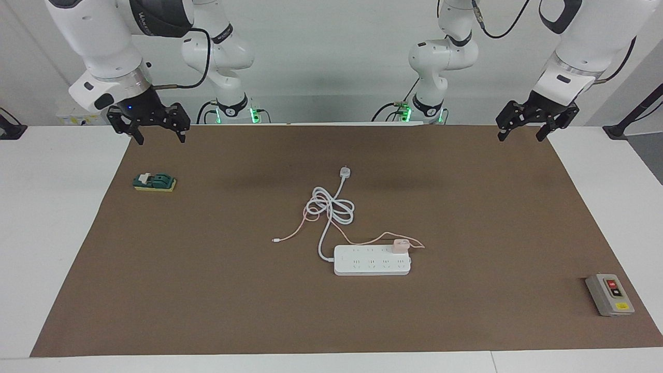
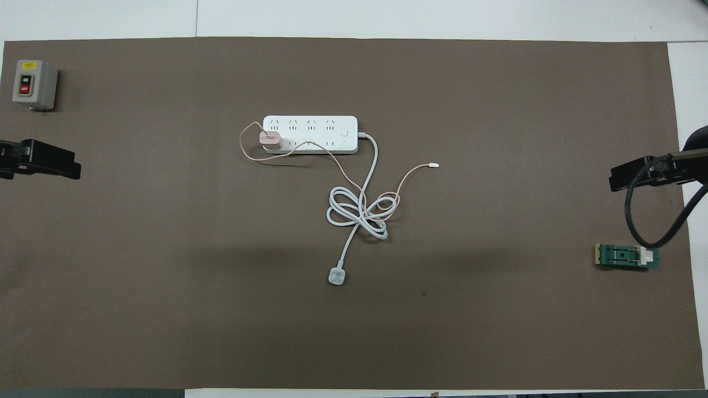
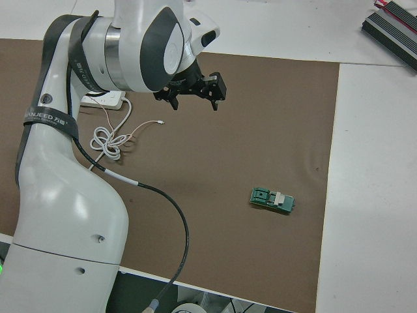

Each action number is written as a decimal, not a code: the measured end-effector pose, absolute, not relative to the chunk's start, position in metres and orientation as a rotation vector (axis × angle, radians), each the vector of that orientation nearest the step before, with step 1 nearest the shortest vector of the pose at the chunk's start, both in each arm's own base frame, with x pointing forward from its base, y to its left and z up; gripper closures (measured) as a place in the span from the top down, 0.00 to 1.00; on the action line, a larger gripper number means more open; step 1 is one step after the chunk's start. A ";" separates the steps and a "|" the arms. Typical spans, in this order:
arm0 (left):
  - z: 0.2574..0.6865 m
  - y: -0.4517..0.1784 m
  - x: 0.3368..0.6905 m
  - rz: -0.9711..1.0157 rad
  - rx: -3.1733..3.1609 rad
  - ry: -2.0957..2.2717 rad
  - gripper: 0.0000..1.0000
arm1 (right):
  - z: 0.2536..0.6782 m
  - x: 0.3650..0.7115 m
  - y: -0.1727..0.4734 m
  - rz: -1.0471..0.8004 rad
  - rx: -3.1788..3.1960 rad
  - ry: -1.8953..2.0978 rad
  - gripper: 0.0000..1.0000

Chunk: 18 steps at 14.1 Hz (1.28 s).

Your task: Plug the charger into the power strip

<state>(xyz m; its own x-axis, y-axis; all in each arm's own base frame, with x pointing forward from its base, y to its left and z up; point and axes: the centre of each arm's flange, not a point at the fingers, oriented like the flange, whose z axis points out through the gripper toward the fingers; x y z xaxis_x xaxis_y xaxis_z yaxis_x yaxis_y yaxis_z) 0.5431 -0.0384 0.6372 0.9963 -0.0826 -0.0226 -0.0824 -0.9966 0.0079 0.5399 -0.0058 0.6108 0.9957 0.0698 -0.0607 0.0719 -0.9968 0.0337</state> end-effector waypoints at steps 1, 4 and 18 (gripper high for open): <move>0.637 -0.038 0.541 -0.041 3.133 -0.128 1.00 | 0.611 0.540 -0.006 -0.093 3.102 0.110 1.00; 0.638 -0.039 0.538 -0.034 3.134 -0.127 1.00 | 0.611 0.540 -0.006 -0.092 3.102 0.110 1.00; 0.609 -0.039 0.536 -0.087 3.135 -0.125 1.00 | 0.611 0.540 -0.006 -0.092 3.102 0.110 1.00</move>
<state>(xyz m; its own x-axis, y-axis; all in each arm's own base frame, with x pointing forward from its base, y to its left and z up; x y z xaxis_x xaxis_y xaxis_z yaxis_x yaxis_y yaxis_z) 0.5359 -0.0387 0.6094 0.9953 -0.0799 -0.0553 -0.0798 -0.9968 0.0054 0.5399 -0.0058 0.6108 0.9957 0.0698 -0.0607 0.0719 -0.9968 0.0337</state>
